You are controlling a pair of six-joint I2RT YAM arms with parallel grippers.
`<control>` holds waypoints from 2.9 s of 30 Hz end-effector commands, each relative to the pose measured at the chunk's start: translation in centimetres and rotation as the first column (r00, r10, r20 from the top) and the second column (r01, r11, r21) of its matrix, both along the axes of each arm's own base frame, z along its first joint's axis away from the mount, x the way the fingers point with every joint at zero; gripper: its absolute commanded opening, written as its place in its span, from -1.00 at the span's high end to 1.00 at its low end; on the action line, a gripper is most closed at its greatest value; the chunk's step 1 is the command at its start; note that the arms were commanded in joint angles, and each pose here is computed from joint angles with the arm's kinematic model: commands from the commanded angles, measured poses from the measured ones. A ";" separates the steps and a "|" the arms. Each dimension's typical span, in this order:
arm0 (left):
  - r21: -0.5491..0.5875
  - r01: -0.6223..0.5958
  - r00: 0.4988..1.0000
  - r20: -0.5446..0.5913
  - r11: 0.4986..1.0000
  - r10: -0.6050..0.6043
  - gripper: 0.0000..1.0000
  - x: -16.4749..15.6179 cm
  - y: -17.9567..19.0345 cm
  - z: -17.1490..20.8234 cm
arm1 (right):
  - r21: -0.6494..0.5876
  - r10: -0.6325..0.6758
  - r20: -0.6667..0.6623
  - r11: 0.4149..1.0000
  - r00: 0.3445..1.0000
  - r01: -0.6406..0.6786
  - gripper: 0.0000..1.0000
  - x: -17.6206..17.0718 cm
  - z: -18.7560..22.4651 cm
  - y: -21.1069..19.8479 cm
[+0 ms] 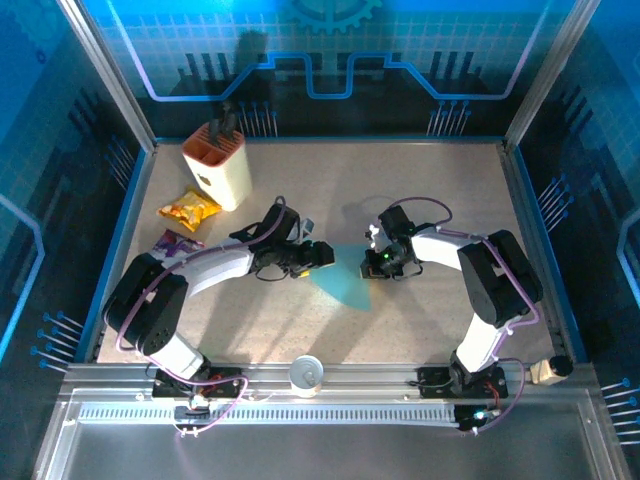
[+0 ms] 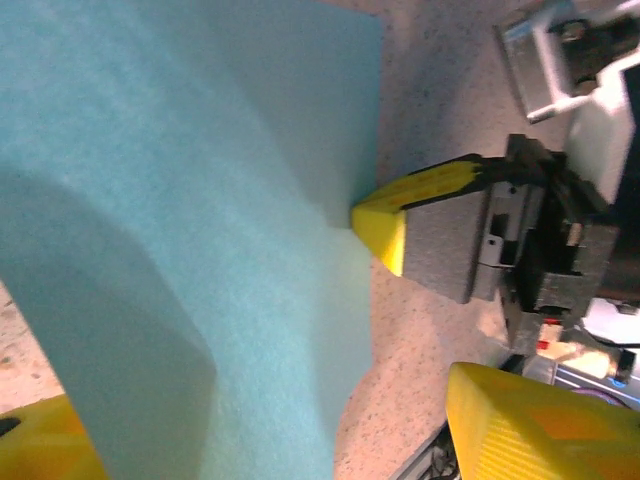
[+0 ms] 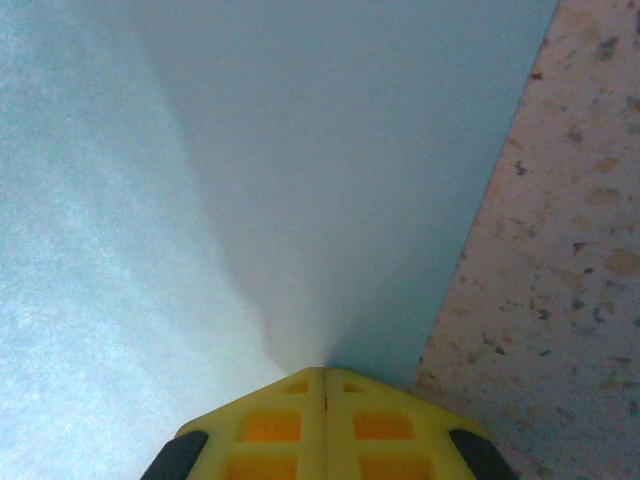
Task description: Fold a paper plane with a square sheet of paper (fold left side to right side)
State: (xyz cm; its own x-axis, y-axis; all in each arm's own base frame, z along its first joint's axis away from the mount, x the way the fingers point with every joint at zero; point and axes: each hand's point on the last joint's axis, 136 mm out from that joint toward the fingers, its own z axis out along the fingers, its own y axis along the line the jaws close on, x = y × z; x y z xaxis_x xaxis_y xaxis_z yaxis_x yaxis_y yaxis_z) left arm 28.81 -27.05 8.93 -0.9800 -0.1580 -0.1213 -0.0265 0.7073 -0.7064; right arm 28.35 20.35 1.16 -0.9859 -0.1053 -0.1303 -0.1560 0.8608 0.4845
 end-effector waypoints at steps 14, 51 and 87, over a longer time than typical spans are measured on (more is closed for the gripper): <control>0.193 -0.052 0.997 -0.046 0.980 0.062 0.26 -1.3 4.0 -3.0 | -0.109 -0.007 -0.046 0.994 0.999 0.002 1.00 -1.3 -1.4 -1.9; -0.068 0.139 0.990 0.044 0.988 -0.137 -0.20 -1.2 -7.7 -0.7 | -0.089 -0.011 -0.034 0.996 0.999 0.008 1.00 -1.5 -1.0 -1.7; 0.036 0.134 0.990 0.040 0.990 -0.136 0.92 -1.6 -6.3 -2.1 | 0.413 -0.025 0.111 0.910 0.994 -0.024 0.06 -0.1 7.5 1.0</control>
